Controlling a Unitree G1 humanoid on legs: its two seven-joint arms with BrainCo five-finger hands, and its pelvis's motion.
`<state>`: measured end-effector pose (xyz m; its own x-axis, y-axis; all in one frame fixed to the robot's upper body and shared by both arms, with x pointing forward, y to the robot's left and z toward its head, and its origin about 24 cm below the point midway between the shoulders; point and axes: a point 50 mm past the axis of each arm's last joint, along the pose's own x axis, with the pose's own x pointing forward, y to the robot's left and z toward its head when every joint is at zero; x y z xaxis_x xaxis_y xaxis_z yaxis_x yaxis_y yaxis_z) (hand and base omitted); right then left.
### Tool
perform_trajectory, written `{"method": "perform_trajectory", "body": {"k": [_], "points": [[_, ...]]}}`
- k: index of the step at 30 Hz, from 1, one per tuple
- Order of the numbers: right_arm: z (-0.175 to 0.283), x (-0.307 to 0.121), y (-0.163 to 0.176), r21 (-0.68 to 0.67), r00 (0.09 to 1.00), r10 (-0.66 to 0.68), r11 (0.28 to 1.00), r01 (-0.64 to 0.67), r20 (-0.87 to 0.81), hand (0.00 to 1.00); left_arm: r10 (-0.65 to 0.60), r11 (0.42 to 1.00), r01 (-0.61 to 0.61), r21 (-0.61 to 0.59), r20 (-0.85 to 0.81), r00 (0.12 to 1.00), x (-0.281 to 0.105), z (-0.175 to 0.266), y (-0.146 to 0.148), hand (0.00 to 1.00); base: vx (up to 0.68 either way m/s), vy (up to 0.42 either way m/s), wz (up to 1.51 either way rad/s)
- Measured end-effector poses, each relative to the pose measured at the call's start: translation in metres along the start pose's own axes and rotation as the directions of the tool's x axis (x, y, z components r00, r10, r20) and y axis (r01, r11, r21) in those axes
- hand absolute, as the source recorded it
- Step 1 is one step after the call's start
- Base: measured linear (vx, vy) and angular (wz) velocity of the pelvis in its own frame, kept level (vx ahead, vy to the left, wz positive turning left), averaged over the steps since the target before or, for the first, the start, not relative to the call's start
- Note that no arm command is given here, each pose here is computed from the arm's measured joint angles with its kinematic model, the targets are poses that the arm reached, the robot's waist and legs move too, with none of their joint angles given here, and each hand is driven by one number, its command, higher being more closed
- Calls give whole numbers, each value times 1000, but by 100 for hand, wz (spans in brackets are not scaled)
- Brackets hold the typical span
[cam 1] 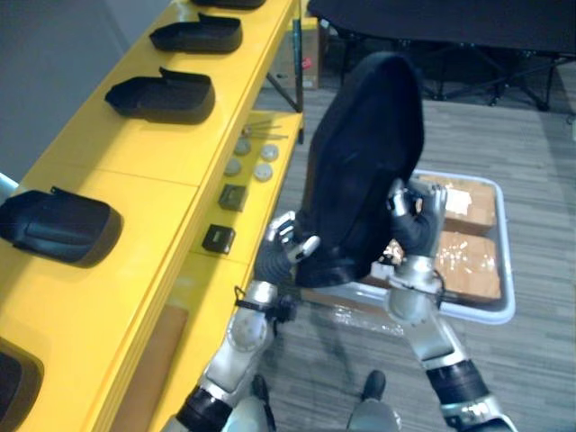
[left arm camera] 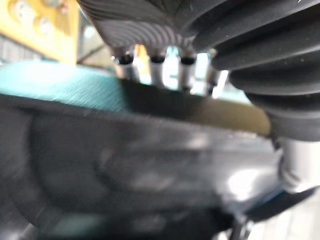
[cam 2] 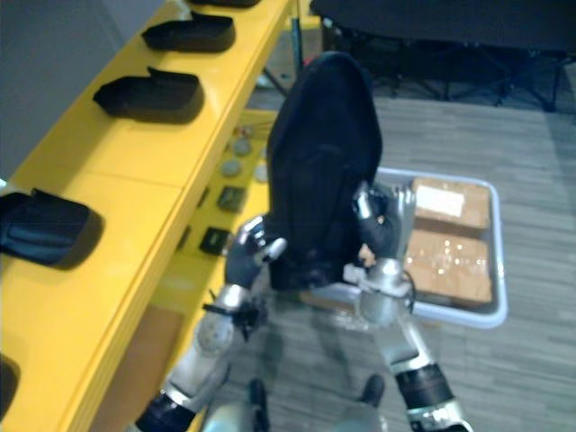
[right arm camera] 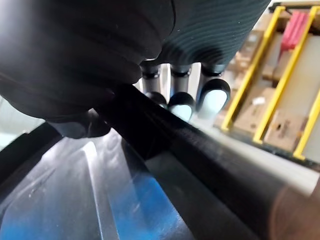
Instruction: Walk over and take plastic housings, then place them on the shelf
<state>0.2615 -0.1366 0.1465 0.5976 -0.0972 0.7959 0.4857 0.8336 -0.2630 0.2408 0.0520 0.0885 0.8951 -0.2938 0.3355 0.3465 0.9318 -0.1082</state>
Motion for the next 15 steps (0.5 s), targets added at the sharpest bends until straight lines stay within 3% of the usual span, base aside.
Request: {"method": "perform_trajectory", "body": {"k": [8,15], "points": [[4,2,4,19,999,27,999,-28,21,100,-10,998,13,66,-51,999,-2,-8,-2,0,-30,2,-3],[3,1,4,27,998,58,998,-59,19,100,-6,974,23,223,-74,997,-3,-13,-2,0,-15,1,-5]]}}
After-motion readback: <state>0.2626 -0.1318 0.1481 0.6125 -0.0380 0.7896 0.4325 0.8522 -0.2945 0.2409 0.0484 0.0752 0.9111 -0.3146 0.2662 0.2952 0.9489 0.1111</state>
